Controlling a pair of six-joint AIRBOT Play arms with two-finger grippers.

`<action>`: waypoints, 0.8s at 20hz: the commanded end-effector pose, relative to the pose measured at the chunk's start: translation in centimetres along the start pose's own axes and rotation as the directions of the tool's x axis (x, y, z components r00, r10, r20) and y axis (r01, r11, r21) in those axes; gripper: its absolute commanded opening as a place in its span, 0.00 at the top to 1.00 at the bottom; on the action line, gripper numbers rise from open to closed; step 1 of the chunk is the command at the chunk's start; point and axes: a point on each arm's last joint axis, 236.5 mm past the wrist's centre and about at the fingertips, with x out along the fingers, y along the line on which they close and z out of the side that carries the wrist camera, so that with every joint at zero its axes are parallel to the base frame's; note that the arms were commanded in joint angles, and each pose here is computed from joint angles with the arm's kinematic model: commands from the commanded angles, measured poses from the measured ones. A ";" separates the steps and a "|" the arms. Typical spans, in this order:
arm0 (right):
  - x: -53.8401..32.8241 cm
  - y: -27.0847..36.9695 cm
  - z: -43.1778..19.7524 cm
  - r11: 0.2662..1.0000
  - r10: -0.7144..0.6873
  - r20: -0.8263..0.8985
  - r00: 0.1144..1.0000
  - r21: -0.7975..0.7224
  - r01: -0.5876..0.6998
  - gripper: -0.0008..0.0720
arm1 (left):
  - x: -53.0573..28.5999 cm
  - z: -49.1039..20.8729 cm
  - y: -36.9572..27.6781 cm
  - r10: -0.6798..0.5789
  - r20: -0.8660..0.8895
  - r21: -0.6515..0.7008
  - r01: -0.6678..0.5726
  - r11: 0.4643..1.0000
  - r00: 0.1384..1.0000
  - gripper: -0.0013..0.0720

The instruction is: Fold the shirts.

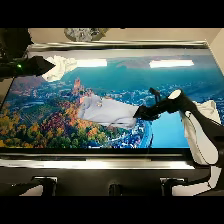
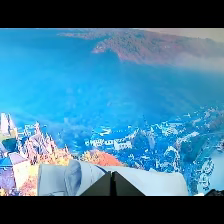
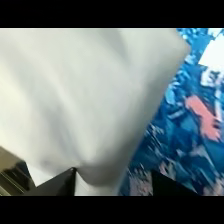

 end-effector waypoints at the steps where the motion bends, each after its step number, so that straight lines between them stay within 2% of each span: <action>1: 3.0 1.3 1.6 0.991 0.105 0.096 0.990 0.072 -0.112 0.34 | 0.0 -0.3 0.0 -0.001 -0.014 -0.002 0.001 1.000 1.000 0.94; 2: 3.1 2.2 2.1 0.989 0.137 0.120 0.983 0.046 -0.143 0.54 | 0.0 -0.3 0.0 0.000 -0.014 -0.002 0.000 1.000 1.000 0.94; 3: 2.8 3.4 2.8 0.983 0.180 0.146 0.973 0.007 -0.183 0.91 | 0.0 -0.3 0.0 0.000 -0.014 -0.002 0.000 1.000 1.000 0.94; 5: 0.0 5.9 4.1 0.962 0.268 0.180 0.947 -0.110 -0.251 0.93 | 0.0 -0.3 0.0 0.000 -0.014 -0.001 0.000 1.000 1.000 0.94; 8: -8.9 6.7 6.8 0.955 0.234 0.274 0.933 -0.244 -0.168 0.93 | 0.0 -0.3 0.1 0.004 -0.014 0.005 -0.004 1.000 1.000 0.94; 12: -24.6 1.9 8.1 0.988 0.011 0.473 0.881 -0.138 0.062 0.93 | 0.3 -0.5 0.3 0.005 -0.021 0.002 -0.004 1.000 1.000 0.94; 16: -36.4 -1.6 5.0 0.992 -0.096 0.602 0.792 -0.008 0.127 0.93 | 0.5 -0.5 0.4 0.005 -0.024 0.017 -0.004 1.000 1.000 0.94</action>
